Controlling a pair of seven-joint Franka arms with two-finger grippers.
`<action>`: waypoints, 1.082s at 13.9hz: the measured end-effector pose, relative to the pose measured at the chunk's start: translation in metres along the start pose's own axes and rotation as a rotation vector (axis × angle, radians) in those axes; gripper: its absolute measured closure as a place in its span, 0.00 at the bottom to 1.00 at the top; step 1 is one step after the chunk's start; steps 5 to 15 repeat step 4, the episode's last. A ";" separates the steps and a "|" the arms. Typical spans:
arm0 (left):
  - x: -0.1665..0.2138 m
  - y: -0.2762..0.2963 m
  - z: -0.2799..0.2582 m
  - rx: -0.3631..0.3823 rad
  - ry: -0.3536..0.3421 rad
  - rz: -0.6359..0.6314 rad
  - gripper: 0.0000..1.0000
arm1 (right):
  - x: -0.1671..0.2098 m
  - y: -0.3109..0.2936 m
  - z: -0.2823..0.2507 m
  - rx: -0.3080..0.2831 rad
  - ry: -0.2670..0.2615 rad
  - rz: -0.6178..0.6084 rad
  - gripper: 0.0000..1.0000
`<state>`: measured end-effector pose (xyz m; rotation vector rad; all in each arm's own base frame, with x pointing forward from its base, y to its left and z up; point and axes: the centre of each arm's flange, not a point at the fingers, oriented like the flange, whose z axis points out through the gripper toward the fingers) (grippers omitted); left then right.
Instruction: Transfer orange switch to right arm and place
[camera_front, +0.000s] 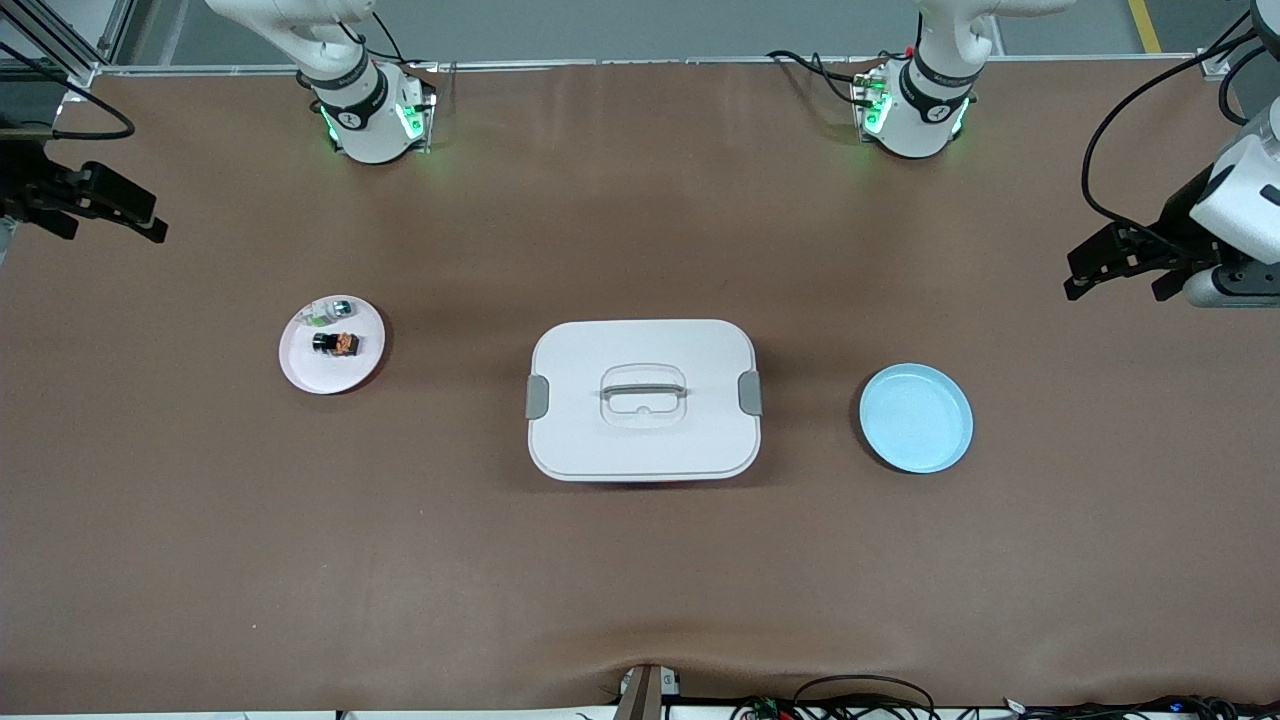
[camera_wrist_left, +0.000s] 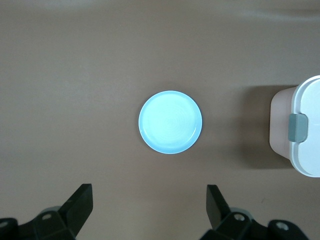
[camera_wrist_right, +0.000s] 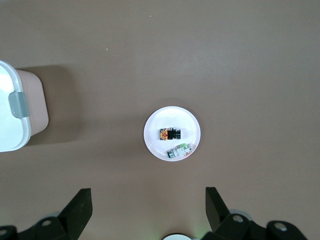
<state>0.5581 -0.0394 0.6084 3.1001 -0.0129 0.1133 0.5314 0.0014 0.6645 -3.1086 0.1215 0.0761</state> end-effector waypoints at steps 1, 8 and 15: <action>0.000 0.000 0.000 0.000 -0.001 0.000 0.00 | 0.000 0.003 0.000 0.000 0.001 0.005 0.00; 0.000 0.000 0.000 0.000 -0.002 0.000 0.00 | 0.003 0.010 -0.001 -0.001 0.014 0.017 0.00; 0.000 0.000 0.000 0.000 -0.002 0.000 0.00 | 0.003 0.010 -0.001 -0.001 0.014 0.017 0.00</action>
